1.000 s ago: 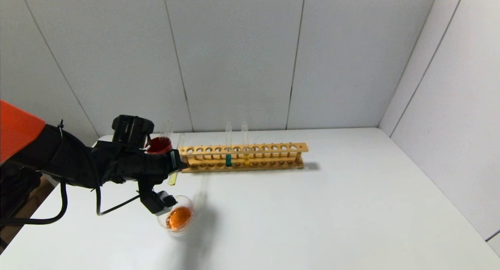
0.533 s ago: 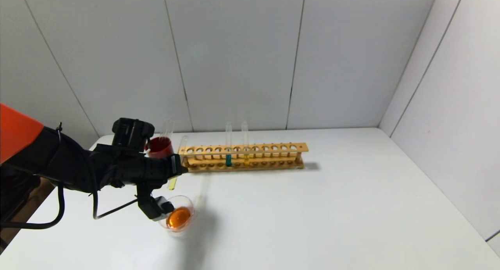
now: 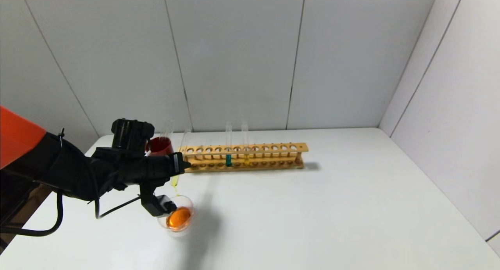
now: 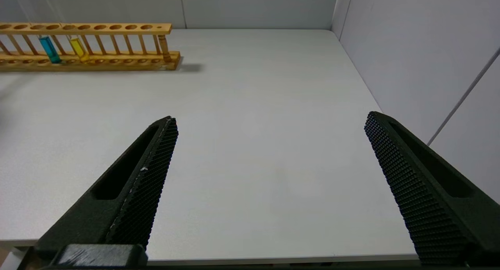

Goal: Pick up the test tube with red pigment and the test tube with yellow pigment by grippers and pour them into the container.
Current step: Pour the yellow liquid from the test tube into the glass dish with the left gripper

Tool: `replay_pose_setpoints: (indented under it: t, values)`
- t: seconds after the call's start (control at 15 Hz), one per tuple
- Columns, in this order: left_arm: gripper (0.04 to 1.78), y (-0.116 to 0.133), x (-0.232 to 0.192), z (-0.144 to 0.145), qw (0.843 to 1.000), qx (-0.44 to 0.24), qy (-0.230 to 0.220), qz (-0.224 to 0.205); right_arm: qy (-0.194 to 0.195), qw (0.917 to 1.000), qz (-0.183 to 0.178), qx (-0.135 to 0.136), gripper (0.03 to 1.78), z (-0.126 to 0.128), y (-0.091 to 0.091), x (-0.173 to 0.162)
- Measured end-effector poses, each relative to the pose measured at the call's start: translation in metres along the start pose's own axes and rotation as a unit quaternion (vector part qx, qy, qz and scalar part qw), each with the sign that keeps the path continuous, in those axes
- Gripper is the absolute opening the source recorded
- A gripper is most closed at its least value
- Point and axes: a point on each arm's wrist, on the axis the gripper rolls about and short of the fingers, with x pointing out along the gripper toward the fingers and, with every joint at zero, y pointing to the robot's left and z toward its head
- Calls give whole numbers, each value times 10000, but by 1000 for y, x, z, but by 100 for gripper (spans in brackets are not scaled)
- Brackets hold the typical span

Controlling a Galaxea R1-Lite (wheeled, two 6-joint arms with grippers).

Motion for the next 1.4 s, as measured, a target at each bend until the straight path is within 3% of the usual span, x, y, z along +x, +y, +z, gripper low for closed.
replay_pose_setpoints:
  t: [0.2, 1.07, 1.27, 1.4]
  values:
    - [34, 1, -2, 3, 9998, 56, 186, -3, 0, 10000, 0, 0, 175, 0, 0, 0]
    - [34, 8, -15, 8, 9998, -3, 208, 57, 0, 10000, -2, 0, 175, 0, 0, 0]
    - [34, 12, -20, 5, 9956, -885, 279, 120, 0, 10000, 0, 0, 175, 0, 0, 0]
    - [34, 15, -20, 9, 9817, -1885, 211, 169, 0, 10000, 2, 0, 175, 0, 0, 0]
